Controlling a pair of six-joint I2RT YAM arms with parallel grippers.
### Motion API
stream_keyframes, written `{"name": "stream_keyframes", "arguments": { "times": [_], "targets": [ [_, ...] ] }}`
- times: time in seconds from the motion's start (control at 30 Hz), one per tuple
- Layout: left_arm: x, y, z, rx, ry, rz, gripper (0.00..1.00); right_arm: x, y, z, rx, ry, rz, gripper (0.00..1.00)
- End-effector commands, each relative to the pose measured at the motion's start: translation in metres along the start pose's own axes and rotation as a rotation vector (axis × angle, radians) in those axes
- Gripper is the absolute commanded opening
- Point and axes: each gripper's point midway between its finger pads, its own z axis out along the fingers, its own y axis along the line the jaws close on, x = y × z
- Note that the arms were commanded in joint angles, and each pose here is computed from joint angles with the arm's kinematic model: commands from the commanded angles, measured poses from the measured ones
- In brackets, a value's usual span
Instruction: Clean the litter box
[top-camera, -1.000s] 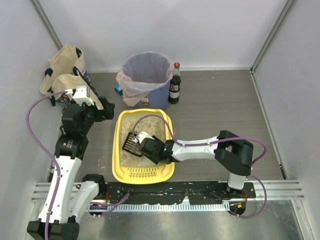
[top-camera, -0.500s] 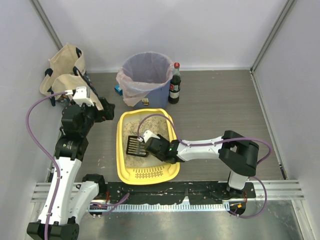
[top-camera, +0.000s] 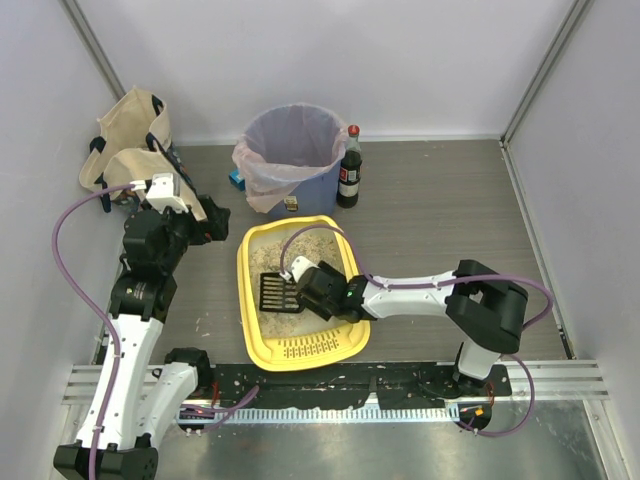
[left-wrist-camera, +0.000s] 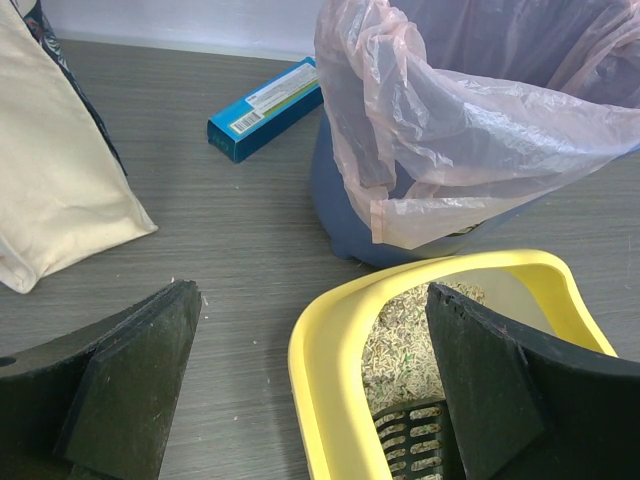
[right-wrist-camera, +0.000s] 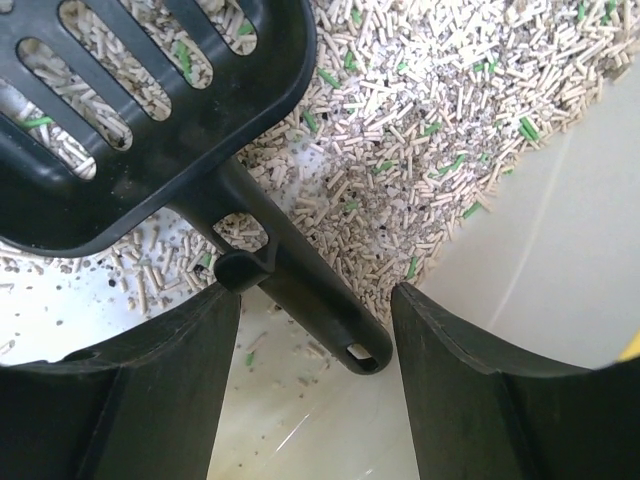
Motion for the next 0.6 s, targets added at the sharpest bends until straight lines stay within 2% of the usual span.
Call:
{"name": "stream_keyframes", "arguments": {
  "times": [0.0, 0.13, 0.17, 0.27, 0.57],
  "targets": [
    [-0.015, -0.005, 0.000, 0.017, -0.061, 0.011, 1.00, -0.008, 0.003, -0.005, -0.064, -0.058, -0.066, 0.67],
    [-0.015, -0.003, -0.001, 0.011, -0.062, 0.014, 1.00, -0.010, 0.011, 0.000, -0.100, -0.069, -0.088, 0.62],
    [-0.015, -0.004, -0.001, 0.013, -0.064, 0.016, 1.00, -0.009, 0.012, 0.001, -0.102, -0.070, -0.093, 0.57],
    [-0.015, -0.004, -0.001, 0.012, -0.063, 0.019, 1.00, -0.009, 0.013, 0.004, -0.105, -0.071, -0.092, 0.50],
    [-0.014, -0.006, -0.001, 0.020, -0.061, 0.022, 1.00, -0.007, 0.023, 0.009, -0.155, -0.068, -0.088, 0.47]
  ]
}}
